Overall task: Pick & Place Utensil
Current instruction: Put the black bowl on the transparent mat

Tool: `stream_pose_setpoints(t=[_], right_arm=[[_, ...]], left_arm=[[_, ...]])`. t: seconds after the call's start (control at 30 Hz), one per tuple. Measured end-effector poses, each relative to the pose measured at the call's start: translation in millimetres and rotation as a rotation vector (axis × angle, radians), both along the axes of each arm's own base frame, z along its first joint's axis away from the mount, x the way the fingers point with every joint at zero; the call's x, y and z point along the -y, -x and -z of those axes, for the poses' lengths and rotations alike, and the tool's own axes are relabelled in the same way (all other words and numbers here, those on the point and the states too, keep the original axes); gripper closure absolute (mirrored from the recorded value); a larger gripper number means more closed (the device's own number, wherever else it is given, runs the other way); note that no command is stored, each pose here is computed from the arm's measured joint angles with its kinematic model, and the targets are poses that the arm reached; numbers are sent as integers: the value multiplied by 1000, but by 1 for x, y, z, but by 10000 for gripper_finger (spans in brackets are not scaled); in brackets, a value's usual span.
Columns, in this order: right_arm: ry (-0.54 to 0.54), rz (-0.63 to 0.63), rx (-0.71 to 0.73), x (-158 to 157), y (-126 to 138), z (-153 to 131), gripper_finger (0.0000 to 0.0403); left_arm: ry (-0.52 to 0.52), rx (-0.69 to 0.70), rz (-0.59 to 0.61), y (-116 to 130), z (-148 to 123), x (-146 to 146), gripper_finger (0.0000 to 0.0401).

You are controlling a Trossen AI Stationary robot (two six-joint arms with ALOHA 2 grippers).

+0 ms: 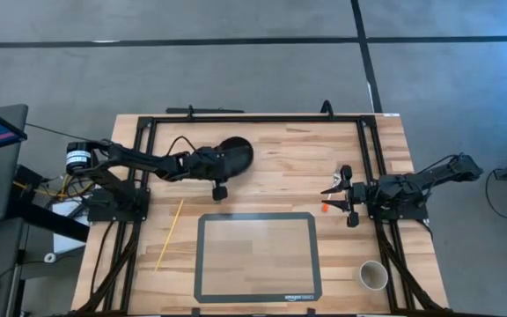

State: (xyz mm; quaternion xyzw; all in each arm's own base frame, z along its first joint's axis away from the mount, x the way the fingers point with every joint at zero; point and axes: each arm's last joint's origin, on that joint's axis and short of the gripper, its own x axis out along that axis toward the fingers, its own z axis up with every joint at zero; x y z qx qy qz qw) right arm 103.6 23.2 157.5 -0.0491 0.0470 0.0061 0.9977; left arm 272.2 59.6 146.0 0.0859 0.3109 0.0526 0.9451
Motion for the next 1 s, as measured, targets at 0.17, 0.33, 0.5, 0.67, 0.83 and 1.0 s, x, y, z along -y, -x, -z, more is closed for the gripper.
stream_pose_setpoints(t=[0.17, 0.33, 0.5, 0.67, 0.83, 1.0], right_arm=[[0, 0, 0, 0, 0, 0, 290], [2, 24, 3, 1, 0, 0, 290], [-5, 109, 46, 3, 0, -4, 290], [-26, 131, 105, 4, 0, -10, 290], [-88, 132, 129, 4, 0, -12, 290], [-223, 136, 137, 4, 0, -13, 290]], left_arm=[[47, 71, 152, 0, -17, 28, 391], [109, 216, 376, 8, -52, 75, 391], [137, 268, 567, 23, -68, 123, 391], [202, 235, 652, 28, -61, 155, 389], [307, 231, 647, 20, -42, 182, 391], [286, 196, 601, 2, -25, 215, 389]])
